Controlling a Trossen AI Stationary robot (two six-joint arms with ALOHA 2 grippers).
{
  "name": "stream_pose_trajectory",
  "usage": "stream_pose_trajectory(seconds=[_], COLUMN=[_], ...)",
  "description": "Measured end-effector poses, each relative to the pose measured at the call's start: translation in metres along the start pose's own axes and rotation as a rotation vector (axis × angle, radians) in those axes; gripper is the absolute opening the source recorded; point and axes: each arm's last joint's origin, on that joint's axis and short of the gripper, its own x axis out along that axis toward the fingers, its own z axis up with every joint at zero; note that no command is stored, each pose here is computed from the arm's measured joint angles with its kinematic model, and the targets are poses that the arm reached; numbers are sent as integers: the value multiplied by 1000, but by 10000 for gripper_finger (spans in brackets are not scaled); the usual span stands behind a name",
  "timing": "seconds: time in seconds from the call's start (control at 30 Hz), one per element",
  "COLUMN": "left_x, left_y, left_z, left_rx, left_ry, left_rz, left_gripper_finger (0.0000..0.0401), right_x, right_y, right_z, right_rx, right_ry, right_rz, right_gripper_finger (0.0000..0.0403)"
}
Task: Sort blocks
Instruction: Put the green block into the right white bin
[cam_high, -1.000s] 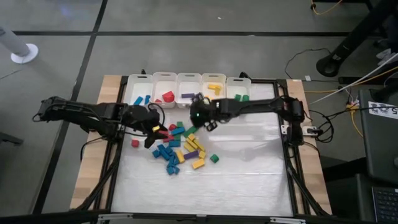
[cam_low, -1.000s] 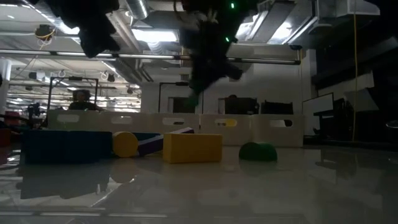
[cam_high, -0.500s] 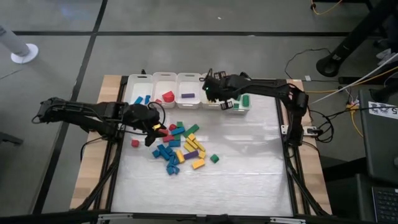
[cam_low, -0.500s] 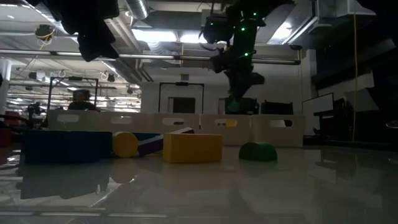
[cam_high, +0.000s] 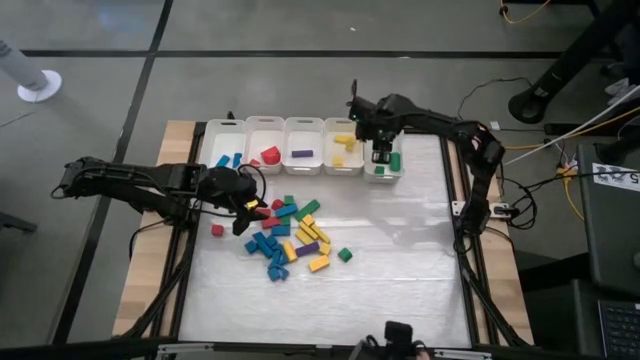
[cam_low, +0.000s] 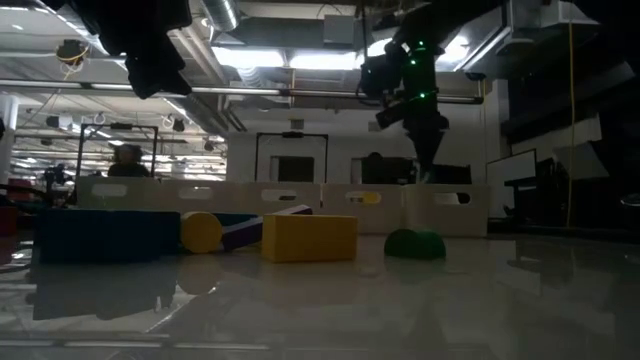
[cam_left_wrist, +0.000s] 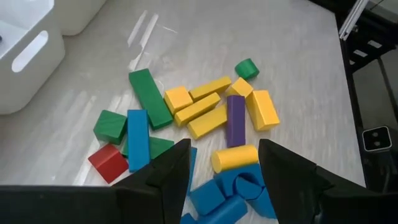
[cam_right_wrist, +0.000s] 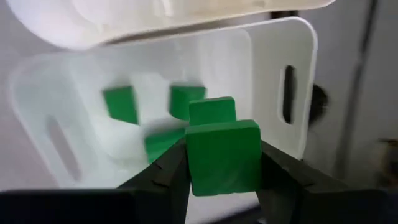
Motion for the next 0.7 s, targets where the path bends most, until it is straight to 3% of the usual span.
stream_pose_trajectory(seconds=[0.2, 0.37, 0.57, 0.7], left_x=[-1, -8, -22, -20], left_y=[5, 14, 22, 23], left_z=[-14, -36, -57, -60], left_rx=[14, -98, -255, -303], left_ry=[142, 376, 611, 614], left_rz=[55, 162, 316, 338], left_gripper_finger=[178, 178, 178, 178], right_x=[3, 3, 3, 3], right_y=[-9, -8, -9, -10], right_z=[-4, -4, -3, -1], right_rx=[59, 77, 87, 93], right_ry=[-39, -39, -42, -64], right_rz=[106, 105, 101, 88], right_gripper_finger=[147, 151, 199, 234])
